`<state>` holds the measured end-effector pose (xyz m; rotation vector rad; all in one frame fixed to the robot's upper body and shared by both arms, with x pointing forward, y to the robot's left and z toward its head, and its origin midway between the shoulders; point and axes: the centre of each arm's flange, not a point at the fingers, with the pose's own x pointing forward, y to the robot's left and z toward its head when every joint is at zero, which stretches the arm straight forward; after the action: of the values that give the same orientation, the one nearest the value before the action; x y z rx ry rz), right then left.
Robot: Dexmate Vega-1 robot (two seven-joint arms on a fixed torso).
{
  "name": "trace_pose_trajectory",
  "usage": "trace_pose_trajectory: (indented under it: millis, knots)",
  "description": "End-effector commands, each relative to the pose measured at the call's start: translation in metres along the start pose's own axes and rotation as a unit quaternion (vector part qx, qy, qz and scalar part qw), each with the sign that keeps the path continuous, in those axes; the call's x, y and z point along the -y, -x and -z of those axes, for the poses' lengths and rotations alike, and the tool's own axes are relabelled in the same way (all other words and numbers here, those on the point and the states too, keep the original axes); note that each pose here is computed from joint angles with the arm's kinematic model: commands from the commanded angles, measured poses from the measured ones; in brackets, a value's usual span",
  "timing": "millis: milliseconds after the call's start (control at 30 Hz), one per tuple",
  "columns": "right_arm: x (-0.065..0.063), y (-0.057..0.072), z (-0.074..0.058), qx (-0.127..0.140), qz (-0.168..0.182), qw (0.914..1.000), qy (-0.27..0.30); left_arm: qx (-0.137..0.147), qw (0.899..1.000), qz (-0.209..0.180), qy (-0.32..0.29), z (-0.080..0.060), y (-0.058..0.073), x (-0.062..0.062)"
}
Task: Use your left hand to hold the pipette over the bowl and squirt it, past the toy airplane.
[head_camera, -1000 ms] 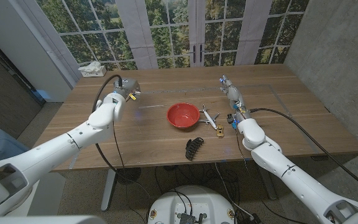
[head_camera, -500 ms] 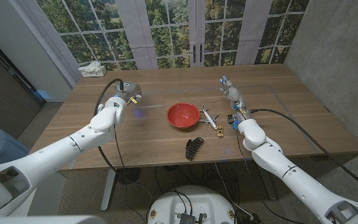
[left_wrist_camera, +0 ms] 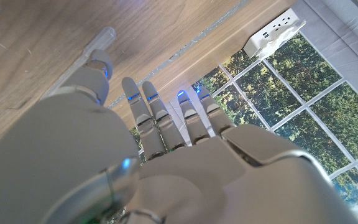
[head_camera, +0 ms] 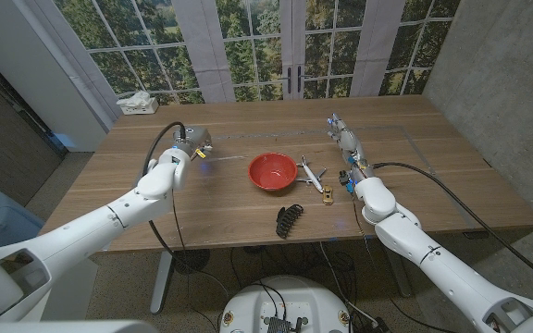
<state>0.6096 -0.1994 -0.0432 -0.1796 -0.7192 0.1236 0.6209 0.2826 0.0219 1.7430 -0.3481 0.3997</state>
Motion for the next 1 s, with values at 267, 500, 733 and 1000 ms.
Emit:
trace_pose_trajectory:
  millis: [267,500,733,1000]
  knots:
    - [0.0,-0.004,0.002,-0.002,-0.001,1.0,-0.001,-0.006,1.0,0.002,-0.002,-0.003,-0.003,0.013]
    - [-0.001,-0.006,0.002,-0.002,-0.001,1.0,-0.001,-0.007,1.0,0.009,0.001,-0.004,-0.004,0.018]
    - [-0.001,-0.006,0.002,-0.001,-0.001,1.0,0.0,-0.009,1.0,0.013,0.002,-0.004,-0.004,0.021]
    - [-0.001,-0.005,0.002,-0.001,0.001,1.0,0.0,-0.008,1.0,0.015,0.005,-0.005,-0.005,0.025]
